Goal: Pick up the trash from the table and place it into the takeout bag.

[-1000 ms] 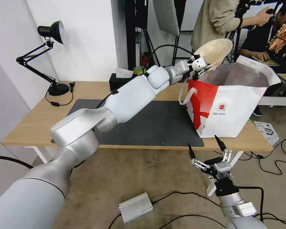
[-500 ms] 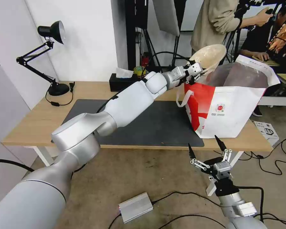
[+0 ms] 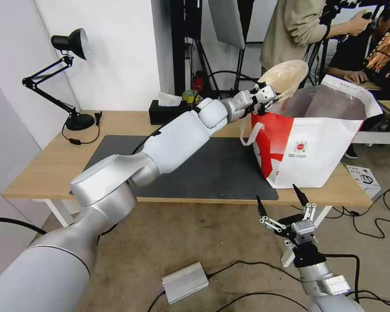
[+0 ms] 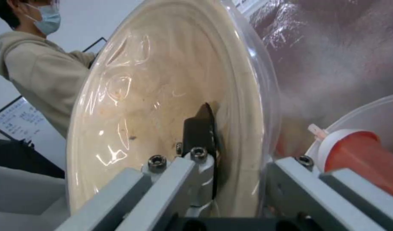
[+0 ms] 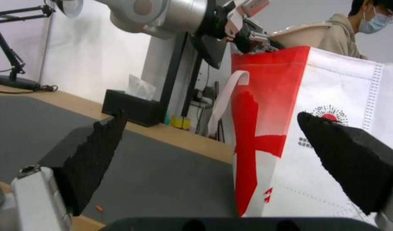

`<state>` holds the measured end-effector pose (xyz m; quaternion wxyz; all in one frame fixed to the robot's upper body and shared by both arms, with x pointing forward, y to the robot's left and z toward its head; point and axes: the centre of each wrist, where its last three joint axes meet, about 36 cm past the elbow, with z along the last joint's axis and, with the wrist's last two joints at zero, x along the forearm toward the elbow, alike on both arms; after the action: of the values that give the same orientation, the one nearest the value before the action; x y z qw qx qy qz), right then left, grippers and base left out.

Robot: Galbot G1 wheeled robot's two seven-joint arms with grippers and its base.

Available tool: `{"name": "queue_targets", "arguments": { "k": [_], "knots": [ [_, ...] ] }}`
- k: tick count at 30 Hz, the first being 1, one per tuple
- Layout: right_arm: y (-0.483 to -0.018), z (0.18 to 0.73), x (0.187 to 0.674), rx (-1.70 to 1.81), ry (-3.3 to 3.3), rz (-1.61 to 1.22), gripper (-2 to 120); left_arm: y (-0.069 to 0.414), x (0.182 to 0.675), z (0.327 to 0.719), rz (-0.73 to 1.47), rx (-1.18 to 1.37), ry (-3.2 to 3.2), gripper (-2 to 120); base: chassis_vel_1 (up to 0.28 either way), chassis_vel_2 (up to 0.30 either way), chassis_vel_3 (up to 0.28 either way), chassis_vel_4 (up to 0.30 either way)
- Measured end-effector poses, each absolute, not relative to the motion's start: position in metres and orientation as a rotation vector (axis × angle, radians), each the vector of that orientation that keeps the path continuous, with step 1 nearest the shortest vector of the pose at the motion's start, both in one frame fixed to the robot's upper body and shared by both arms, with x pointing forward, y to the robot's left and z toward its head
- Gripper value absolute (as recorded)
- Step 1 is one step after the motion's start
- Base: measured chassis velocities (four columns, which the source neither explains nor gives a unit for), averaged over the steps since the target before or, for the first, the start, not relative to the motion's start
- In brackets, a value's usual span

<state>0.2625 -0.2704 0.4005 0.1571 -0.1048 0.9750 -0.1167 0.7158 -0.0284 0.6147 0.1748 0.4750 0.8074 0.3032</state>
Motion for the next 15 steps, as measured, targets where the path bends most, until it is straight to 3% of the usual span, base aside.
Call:
{"name": "queue_targets", "arguments": {
  "k": [8,15],
  "knots": [
    [-0.2704,0.4005,0.2625,-0.300,2.790,-0.334,100,-0.0316,0.7133,0.6188,0.834,1.330,2.290,3,0.000,0.000,0.000,0.000],
    [-0.2704,0.4005,0.2625,-0.300,2.790,-0.334,100,-0.0341,0.7118,0.6242,0.814,1.334,2.293,32,0.000,0.000,0.000,0.000]
  ]
}}
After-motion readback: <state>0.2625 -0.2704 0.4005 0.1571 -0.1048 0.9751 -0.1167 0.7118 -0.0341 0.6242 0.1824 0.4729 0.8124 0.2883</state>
